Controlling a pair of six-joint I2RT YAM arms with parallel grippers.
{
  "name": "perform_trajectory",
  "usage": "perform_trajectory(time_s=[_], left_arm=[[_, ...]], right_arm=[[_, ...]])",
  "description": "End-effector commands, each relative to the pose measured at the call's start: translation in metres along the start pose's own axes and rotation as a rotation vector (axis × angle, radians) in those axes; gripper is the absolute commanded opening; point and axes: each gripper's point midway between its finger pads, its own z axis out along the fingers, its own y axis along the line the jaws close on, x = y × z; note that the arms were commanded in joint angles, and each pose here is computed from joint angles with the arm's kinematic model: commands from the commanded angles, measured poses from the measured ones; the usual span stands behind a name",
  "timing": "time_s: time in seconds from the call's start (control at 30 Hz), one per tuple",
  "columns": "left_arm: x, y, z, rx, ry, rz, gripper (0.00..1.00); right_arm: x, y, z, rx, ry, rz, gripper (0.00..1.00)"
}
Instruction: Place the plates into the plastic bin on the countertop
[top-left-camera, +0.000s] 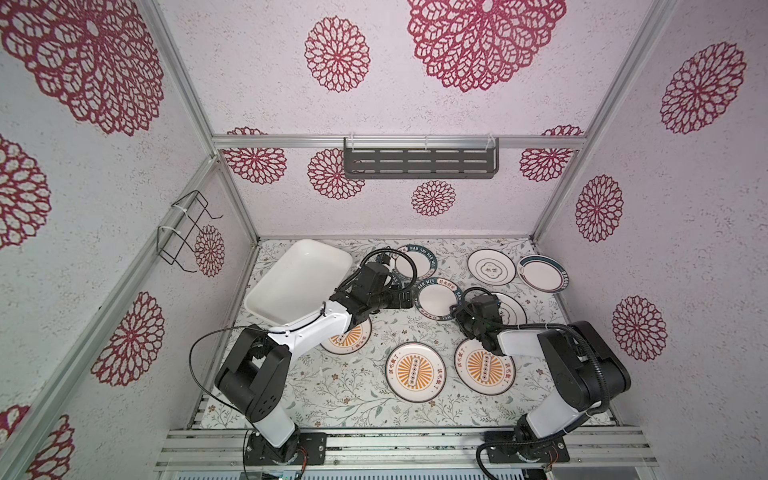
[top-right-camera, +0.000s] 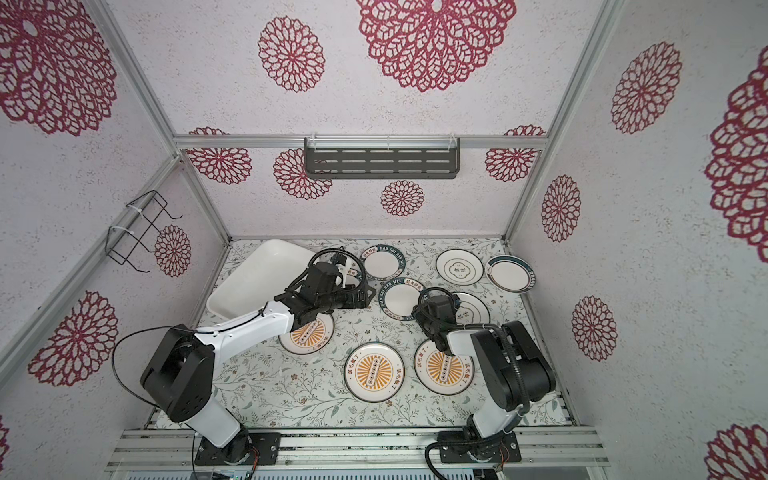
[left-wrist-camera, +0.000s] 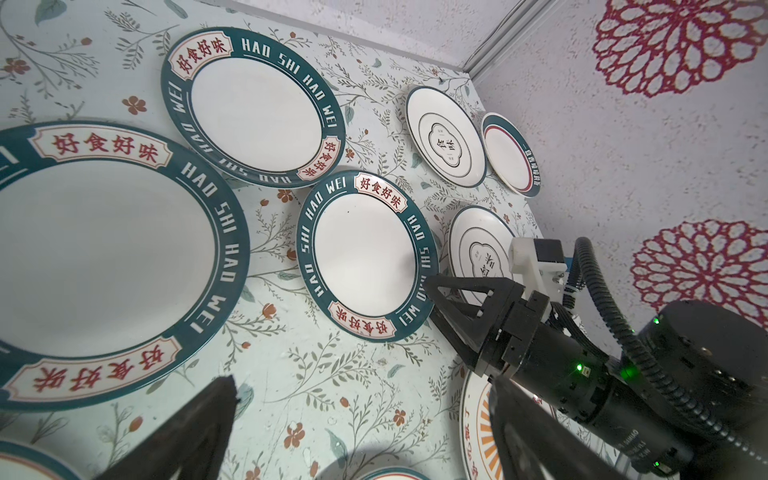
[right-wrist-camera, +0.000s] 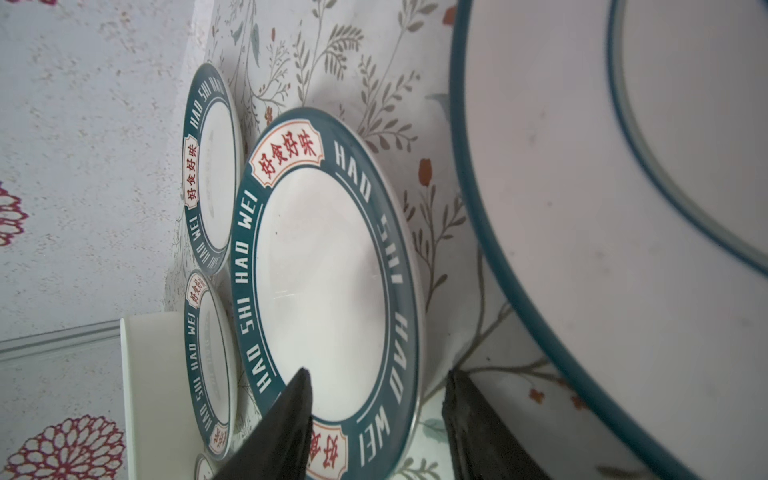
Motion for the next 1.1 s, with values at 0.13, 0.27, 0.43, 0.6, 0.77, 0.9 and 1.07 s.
perform_trajectory(time_s=[0.13,0.27,0.43,0.6,0.77,0.9,1.07], left_arm=[[-0.004,0.000,-0.008,-0.015,-0.032,-0.009,0.97],[-0.005,-0.001,-0.012,-0.014,-0.042,-0.014,0.97],[-0.004,0.001,-0.012,-0.020,-0.043,-0.018,0.97],[-0.004,-0.001,-0.011,-0.011,-0.034,-0.017,0.97],[-0.006,-0.003,-0.011,0.000,-0.023,-0.014,0.97],[-0.006,-0.011,-0.008,0.043,0.035,0.020,0.97],[-0.006,-0.014,-0.002,0.063,0.078,0.045,0.97]], right_arm=[[0.003,-0.007,0.007,-0.012,0.020,0.064,0.31],[0.002,-0.009,0.010,-0.033,0.028,0.089,0.08],[0.002,-0.006,0.010,-0.088,0.039,0.126,0.00],[-0.005,-0.004,0.001,-0.064,0.009,0.087,0.00],[-0.017,0.003,-0.021,-0.004,-0.031,-0.004,0.00],[-0.034,0.008,-0.049,0.083,-0.082,-0.113,0.00],[-0.045,0.039,-0.079,0.024,-0.109,-0.198,0.00]])
